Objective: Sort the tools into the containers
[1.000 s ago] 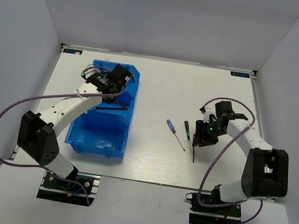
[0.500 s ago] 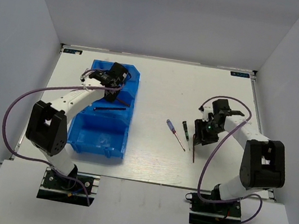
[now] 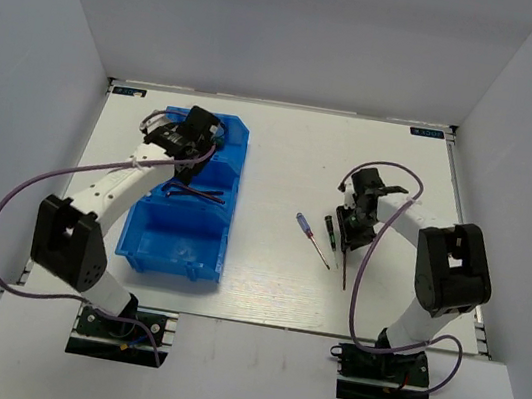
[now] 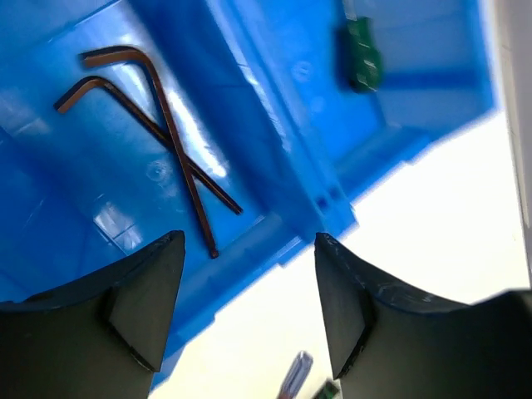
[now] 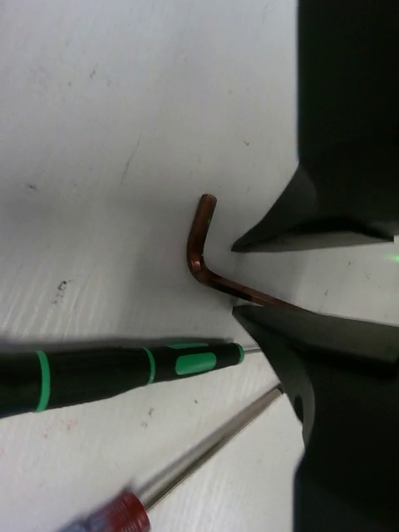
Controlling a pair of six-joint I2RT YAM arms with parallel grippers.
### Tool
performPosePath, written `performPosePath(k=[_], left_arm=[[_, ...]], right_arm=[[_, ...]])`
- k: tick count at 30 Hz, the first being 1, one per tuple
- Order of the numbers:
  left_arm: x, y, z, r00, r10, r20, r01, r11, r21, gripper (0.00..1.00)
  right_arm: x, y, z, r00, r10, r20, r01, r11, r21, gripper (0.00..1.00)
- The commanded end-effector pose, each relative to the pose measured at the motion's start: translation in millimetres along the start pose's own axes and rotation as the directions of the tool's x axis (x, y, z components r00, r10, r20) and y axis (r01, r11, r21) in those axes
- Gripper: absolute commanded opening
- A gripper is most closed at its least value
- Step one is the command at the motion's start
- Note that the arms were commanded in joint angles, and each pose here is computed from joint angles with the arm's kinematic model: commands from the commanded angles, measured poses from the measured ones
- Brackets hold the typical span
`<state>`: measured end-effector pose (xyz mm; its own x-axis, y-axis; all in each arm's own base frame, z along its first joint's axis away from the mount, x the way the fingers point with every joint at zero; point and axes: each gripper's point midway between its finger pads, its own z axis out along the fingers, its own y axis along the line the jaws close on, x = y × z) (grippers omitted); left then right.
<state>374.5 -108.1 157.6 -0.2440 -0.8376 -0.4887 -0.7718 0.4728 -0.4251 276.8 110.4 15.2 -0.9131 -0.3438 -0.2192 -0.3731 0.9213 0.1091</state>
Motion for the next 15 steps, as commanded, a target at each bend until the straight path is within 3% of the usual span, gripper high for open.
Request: performPosePath(k=[1, 2, 3, 7, 11, 15], left_arm=[[-19.6, -16.5, -41.5, 0.991, 0.133, 0.028, -0.136, 0.977, 0.165, 0.74], [-24.5, -23.6, -58.1, 0.988, 0.145, 0.042, -0.151, 0.96, 0.235, 0.74], [-22.6, -13.2, -59.9, 0.976, 0.213, 0.045, -0.218, 0.947, 0.237, 0.72], [-37.2, 4.5, -89.1, 0.961, 0.26, 0.091, -0.275, 0.913, 0.302, 0.72], [-38.2, 26.0, -104.4, 0.949, 0.304, 0.089, -0.316, 0.891, 0.327, 0.72], [-28.4, 34.7, -114.3, 0.944, 0.327, 0.047, -0.32, 0.868, 0.379, 0.71]], right_arm=[[0.3, -11.6, 8.3, 0.999, 0.036, -0.007, -0.034, 0.988, 0.151, 0.35], [7.3, -18.6, 10.7, 0.999, 0.041, -0.029, -0.035, 0.979, 0.203, 0.33], [15.0, -14.4, 12.7, 0.997, 0.057, -0.049, -0.046, 0.977, 0.208, 0.31], [41.6, -8.8, 23.0, 0.988, 0.092, -0.121, -0.065, 0.976, 0.207, 0.2], [48.3, -9.5, 30.5, 0.985, 0.094, -0.145, -0.061, 0.975, 0.215, 0.02], [35.4, -4.7, 29.8, 0.986, 0.102, -0.13, -0.078, 0.98, 0.181, 0.0]])
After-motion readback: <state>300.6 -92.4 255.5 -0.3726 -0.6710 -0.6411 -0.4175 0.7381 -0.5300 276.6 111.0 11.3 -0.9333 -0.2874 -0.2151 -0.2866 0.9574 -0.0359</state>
